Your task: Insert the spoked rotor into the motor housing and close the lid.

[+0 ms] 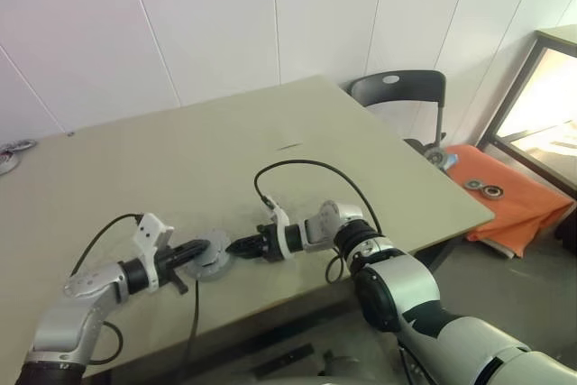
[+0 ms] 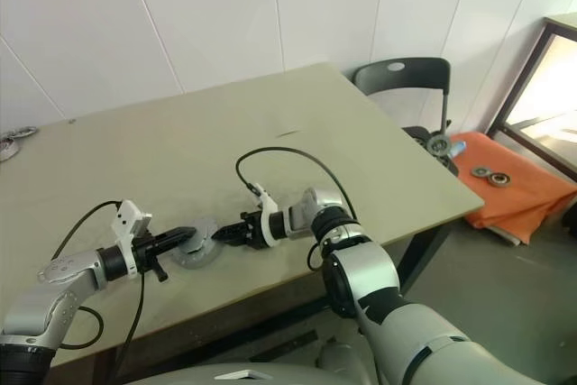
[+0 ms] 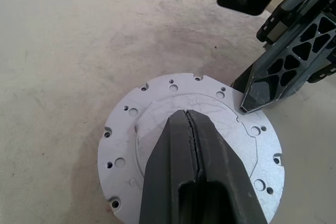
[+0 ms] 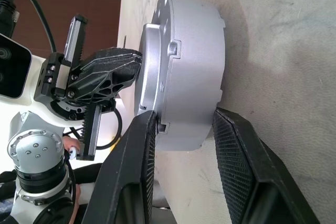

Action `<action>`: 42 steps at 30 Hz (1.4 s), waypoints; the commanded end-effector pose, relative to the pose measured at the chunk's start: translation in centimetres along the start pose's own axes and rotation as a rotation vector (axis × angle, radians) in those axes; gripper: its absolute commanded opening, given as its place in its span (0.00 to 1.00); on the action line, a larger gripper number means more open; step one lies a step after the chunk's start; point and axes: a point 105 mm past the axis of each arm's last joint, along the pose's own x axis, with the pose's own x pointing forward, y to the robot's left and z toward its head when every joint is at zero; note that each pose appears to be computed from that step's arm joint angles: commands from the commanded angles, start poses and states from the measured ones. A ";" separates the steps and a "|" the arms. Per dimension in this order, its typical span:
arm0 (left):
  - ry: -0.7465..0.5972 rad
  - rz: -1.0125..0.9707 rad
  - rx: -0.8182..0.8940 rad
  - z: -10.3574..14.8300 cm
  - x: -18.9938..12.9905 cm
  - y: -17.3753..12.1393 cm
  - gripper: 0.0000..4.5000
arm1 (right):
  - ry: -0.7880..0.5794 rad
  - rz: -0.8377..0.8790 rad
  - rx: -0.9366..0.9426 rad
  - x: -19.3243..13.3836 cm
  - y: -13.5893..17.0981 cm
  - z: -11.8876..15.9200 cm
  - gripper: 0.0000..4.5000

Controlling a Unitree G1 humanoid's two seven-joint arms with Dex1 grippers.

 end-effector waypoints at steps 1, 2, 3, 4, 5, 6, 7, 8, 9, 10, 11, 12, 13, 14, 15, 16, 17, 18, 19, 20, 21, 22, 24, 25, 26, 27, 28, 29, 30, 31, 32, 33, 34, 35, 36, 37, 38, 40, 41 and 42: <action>0.204 -0.003 -0.117 -5.5 -0.5 -0.5 0.00 | 0.073 0.055 -0.039 3.8 2.7 -1.5 0.30; 0.199 -0.008 -0.112 -5.2 -0.6 -0.5 0.00 | 0.078 0.052 -0.041 3.8 2.6 -1.5 0.30; 0.195 -0.011 -0.105 -4.9 -0.8 -0.5 0.00 | 0.078 0.046 -0.038 3.8 2.5 -1.5 0.30; 0.193 -0.013 -0.100 -4.7 -0.9 -0.6 0.00 | 0.079 0.044 -0.036 3.8 2.5 -1.6 0.30; 0.191 -0.008 -0.092 -4.5 -1.2 -0.4 0.00 | 0.070 0.072 -0.023 3.7 3.1 -1.3 0.30; 0.189 0.001 -0.084 -4.3 -1.6 -0.2 0.00 | 0.063 0.096 -0.010 3.6 3.6 -1.0 0.30; 0.182 0.012 -0.074 -4.0 -1.9 0.1 0.00 | 0.055 0.125 -0.004 3.4 4.1 -0.7 0.30; 0.164 0.025 -0.067 -3.3 -2.3 0.4 0.00 | 0.043 0.140 0.003 3.2 4.3 -0.5 0.30; 0.151 0.033 -0.063 -2.9 -2.5 0.5 0.00 | 0.037 0.143 0.006 3.2 4.3 -0.4 0.30; 0.128 0.040 -0.061 -2.2 -2.8 0.6 0.00 | 0.027 0.109 0.011 3.2 3.6 -0.4 0.30; 0.111 0.046 -0.057 -1.6 -3.2 0.6 0.00 | 0.028 0.094 0.010 3.2 3.2 -0.6 0.30; 0.103 0.049 -0.053 -1.2 -3.4 0.6 0.00 | 0.030 0.085 0.008 3.3 3.0 -0.7 0.30; 0.099 0.051 -0.052 -1.0 -3.6 0.6 0.00 | 0.031 0.083 0.006 3.3 2.9 -0.7 0.30; 0.106 0.059 -0.044 -0.9 -3.9 0.6 0.00 | 0.029 0.072 0.006 3.4 2.7 -0.8 0.30; 0.112 0.064 -0.040 -0.9 -4.1 0.7 0.00 | 0.026 0.062 0.007 3.4 2.5 -0.8 0.30; 0.116 0.069 -0.038 -0.9 -4.3 0.7 0.00 | 0.025 0.054 0.003 3.5 2.3 -0.9 0.30; 0.120 0.080 -0.040 -1.0 -4.5 0.8 0.00 | 0.020 0.040 0.000 3.5 2.1 -0.9 0.30; 0.120 0.087 -0.045 -1.1 -4.6 0.8 0.00 | 0.020 0.025 0.000 3.6 1.8 -1.0 0.30; 0.121 0.093 -0.050 -1.2 -4.7 0.8 0.00 | 0.021 0.009 -0.005 3.6 1.5 -1.1 0.30; 0.121 0.097 -0.053 -1.2 -4.7 0.9 0.00 | 0.021 -0.001 -0.008 3.6 1.3 -1.1 0.30; 0.121 0.098 -0.056 -1.3 -4.7 0.8 0.00 | 0.017 -0.019 -0.016 3.6 1.1 -1.1 0.30; 0.120 0.098 -0.059 -1.4 -4.7 0.8 0.00 | 0.017 -0.036 -0.030 3.6 0.8 -1.1 0.30; 0.121 0.098 -0.063 -1.5 -4.5 0.7 0.00 | 0.020 -0.071 -0.054 3.6 0.2 -1.2 0.30; 0.120 0.097 -0.066 -1.6 -4.5 0.6 0.00 | 0.020 -0.082 -0.066 3.6 0.0 -1.2 0.30; 0.121 0.099 -0.071 -1.7 -4.4 0.6 0.00 | 0.021 -0.093 -0.078 3.5 -0.2 -1.2 0.30; 0.123 0.101 -0.074 -1.9 -4.4 0.6 0.00 | 0.020 -0.110 -0.093 3.5 -0.4 -1.1 0.30; 0.124 0.101 -0.078 -2.0 -4.4 0.6 0.00 | 0.016 -0.114 -0.104 3.4 -0.5 -1.0 0.30; 0.126 0.098 -0.081 -2.1 -4.3 0.5 0.00 | 0.004 -0.118 -0.111 3.3 -0.5 -0.8 0.30; 0.127 0.095 -0.083 -2.2 -4.3 0.4 0.00 | -0.007 -0.130 -0.116 3.2 -0.7 -0.7 0.30; 0.128 0.091 -0.083 -2.2 -4.2 0.3 0.00 | -0.011 -0.134 -0.123 3.2 -0.8 -0.6 0.30; 0.128 0.088 -0.084 -2.3 -4.1 0.2 0.00 | -0.027 -0.135 -0.117 3.1 -0.9 -0.4 0.30; 0.128 0.087 -0.084 -2.3 -4.1 0.1 0.00 | -0.040 -0.142 -0.113 3.0 -1.1 -0.3 0.30; 0.127 0.087 -0.085 -2.3 -4.0 0.1 0.00 | -0.044 -0.141 -0.115 2.9 -1.2 -0.2 0.30; 0.127 0.087 -0.085 -2.3 -4.0 0.2 0.00 | -0.062 -0.139 -0.097 2.8 -1.4 -0.1 0.30; 0.128 0.088 -0.085 -2.3 -4.0 0.2 0.00 | -0.075 -0.160 -0.101 2.7 -1.7 0.0 0.30; 0.130 0.088 -0.085 -2.4 -4.0 0.2 0.00 | -0.078 -0.172 -0.100 2.6 -2.0 0.0 0.30; 0.132 0.088 -0.085 -2.4 -4.0 0.2 0.00 | -0.100 -0.183 -0.082 2.4 -2.3 0.2 0.30; 0.134 0.085 -0.085 -2.5 -3.9 0.1 0.00 | -0.138 -0.154 0.009 2.3 -2.1 0.4 0.30; 0.135 0.083 -0.085 -2.5 -3.9 0.1 0.00 | -0.147 -0.145 0.050 2.2 -2.0 0.5 0.30; 0.136 0.082 -0.084 -2.6 -3.8 0.1 0.00 | -0.150 -0.148 0.072 2.1 -2.0 0.5 0.30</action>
